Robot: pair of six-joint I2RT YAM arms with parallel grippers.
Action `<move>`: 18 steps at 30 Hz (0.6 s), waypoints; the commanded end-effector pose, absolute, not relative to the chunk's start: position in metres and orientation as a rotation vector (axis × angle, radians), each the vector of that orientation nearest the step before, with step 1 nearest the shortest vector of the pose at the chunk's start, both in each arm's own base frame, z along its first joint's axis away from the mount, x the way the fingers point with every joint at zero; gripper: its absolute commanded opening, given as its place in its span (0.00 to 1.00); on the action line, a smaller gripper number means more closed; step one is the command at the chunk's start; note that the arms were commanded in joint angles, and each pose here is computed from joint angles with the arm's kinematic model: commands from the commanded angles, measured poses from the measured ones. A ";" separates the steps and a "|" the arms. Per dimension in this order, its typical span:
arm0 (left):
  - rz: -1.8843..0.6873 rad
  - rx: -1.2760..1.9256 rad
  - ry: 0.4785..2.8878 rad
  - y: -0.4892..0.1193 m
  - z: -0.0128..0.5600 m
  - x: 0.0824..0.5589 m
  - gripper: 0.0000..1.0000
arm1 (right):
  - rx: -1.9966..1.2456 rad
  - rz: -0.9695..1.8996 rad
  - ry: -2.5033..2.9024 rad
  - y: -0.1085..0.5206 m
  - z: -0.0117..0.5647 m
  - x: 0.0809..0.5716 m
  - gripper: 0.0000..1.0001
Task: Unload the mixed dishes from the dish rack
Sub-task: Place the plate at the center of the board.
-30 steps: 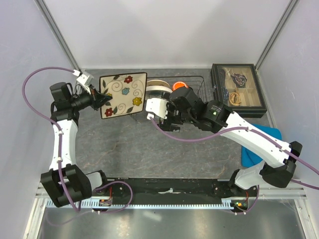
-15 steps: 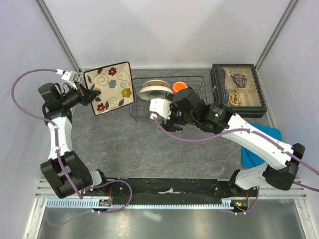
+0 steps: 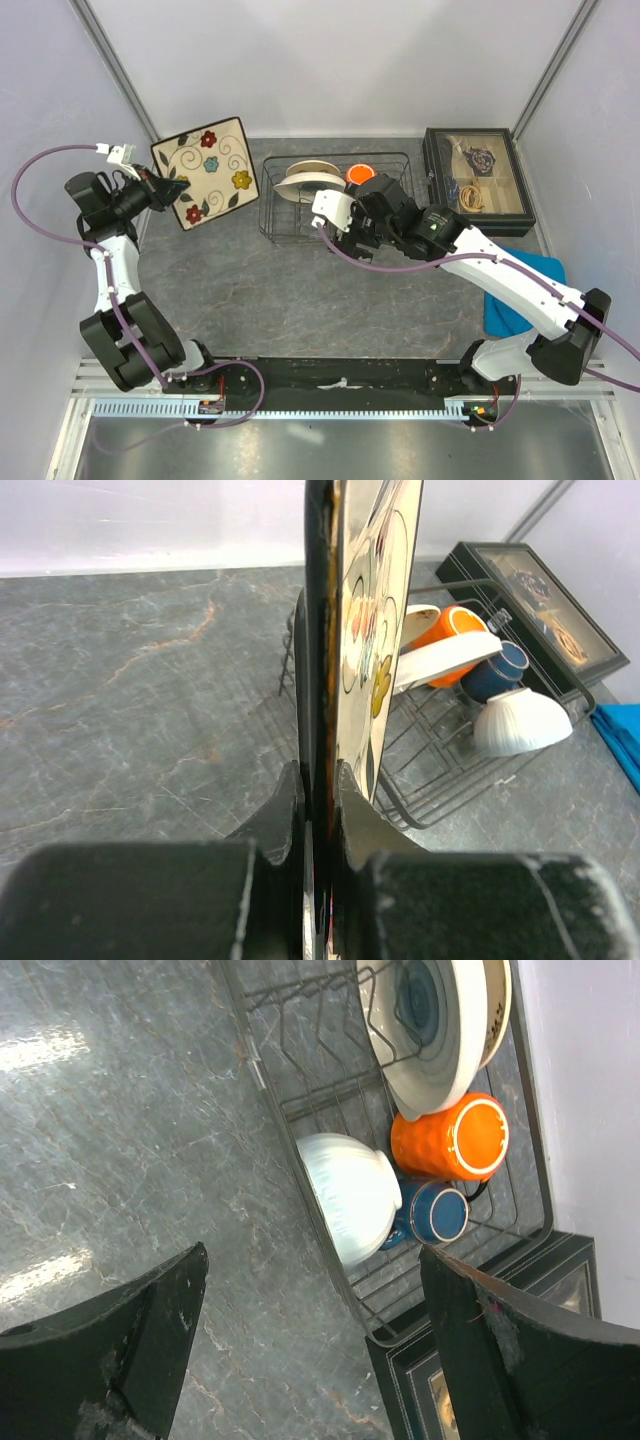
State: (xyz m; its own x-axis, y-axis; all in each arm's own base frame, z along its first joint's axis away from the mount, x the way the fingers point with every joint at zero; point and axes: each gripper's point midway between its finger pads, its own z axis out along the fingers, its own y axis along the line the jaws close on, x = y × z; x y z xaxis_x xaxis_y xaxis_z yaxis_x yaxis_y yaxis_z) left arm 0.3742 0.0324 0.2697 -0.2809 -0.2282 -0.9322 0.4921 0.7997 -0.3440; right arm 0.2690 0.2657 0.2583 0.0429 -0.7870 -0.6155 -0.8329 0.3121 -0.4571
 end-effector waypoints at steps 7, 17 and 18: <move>-0.669 0.194 1.604 0.061 0.304 0.377 0.01 | -1.351 0.089 1.759 0.251 0.261 0.281 0.95; -0.642 -0.043 1.575 0.085 0.289 0.385 0.02 | -1.345 0.101 1.777 0.247 0.253 0.282 0.95; -0.656 -0.086 1.584 0.086 0.280 0.386 0.02 | -1.352 0.104 1.780 0.248 0.250 0.281 0.95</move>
State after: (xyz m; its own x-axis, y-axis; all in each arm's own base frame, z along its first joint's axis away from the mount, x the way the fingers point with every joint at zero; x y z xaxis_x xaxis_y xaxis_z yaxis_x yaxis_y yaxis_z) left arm 0.3793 0.0783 0.2491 -0.2657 -0.4046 -0.8751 0.3269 0.8161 -0.4766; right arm 0.2811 0.2443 0.2464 -0.0299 -0.7706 -0.6367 -0.8171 0.3857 -0.4285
